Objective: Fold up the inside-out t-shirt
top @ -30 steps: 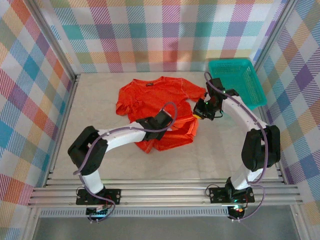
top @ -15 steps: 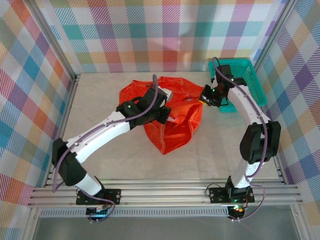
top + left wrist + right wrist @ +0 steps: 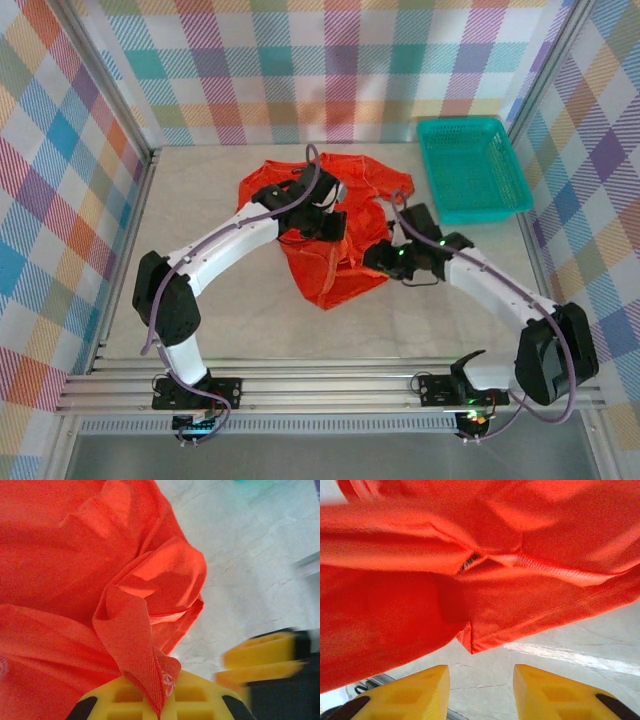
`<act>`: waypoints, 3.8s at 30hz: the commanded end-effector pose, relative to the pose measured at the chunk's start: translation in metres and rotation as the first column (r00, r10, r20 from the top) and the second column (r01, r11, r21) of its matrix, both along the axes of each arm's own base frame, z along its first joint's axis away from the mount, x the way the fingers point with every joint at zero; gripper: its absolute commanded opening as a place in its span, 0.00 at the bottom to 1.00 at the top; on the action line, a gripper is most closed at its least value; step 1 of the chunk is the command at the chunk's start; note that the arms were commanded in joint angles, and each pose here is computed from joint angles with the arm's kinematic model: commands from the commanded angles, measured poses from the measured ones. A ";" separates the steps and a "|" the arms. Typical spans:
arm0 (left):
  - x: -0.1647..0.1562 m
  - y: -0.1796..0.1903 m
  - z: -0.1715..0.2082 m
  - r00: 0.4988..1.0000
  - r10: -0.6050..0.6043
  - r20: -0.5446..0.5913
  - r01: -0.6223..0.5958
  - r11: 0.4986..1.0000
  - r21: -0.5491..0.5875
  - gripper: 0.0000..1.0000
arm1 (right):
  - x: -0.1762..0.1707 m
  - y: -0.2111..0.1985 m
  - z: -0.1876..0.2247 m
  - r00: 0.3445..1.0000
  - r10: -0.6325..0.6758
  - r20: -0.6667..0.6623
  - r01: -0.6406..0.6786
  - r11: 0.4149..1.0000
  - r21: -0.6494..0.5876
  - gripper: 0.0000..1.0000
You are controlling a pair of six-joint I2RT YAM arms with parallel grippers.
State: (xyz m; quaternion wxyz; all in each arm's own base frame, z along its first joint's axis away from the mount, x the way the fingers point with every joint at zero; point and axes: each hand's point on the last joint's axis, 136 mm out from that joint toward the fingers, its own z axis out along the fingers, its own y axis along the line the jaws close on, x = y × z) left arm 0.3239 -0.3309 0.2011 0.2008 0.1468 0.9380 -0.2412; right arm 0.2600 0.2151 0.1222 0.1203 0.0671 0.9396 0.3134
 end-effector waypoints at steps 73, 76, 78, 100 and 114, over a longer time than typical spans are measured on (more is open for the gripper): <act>0.141 0.162 0.007 0.850 0.523 0.069 -0.520 0.853 -0.048 0.00 | 0.012 0.026 0.264 0.877 0.100 0.470 -0.246 0.933 0.261 0.00; 0.145 0.169 -0.004 0.842 0.536 0.056 -0.536 0.844 -0.023 0.00 | -0.005 0.025 0.294 0.852 0.115 0.510 -0.299 0.908 0.295 0.00; 0.146 0.168 -0.007 0.844 0.534 0.046 -0.534 0.845 -0.019 0.00 | -0.008 0.026 0.295 0.855 0.126 0.504 -0.310 0.902 0.300 0.00; 0.112 0.149 -0.007 0.861 0.508 -0.021 -0.507 0.855 -0.105 0.00 | 0.089 0.147 0.023 0.998 0.017 0.058 -0.026 0.986 0.166 0.27; 0.102 0.145 0.013 0.874 0.486 0.005 -0.481 0.866 -0.135 0.00 | 0.135 0.142 -0.082 1.000 -0.012 0.015 0.015 0.967 -0.253 0.64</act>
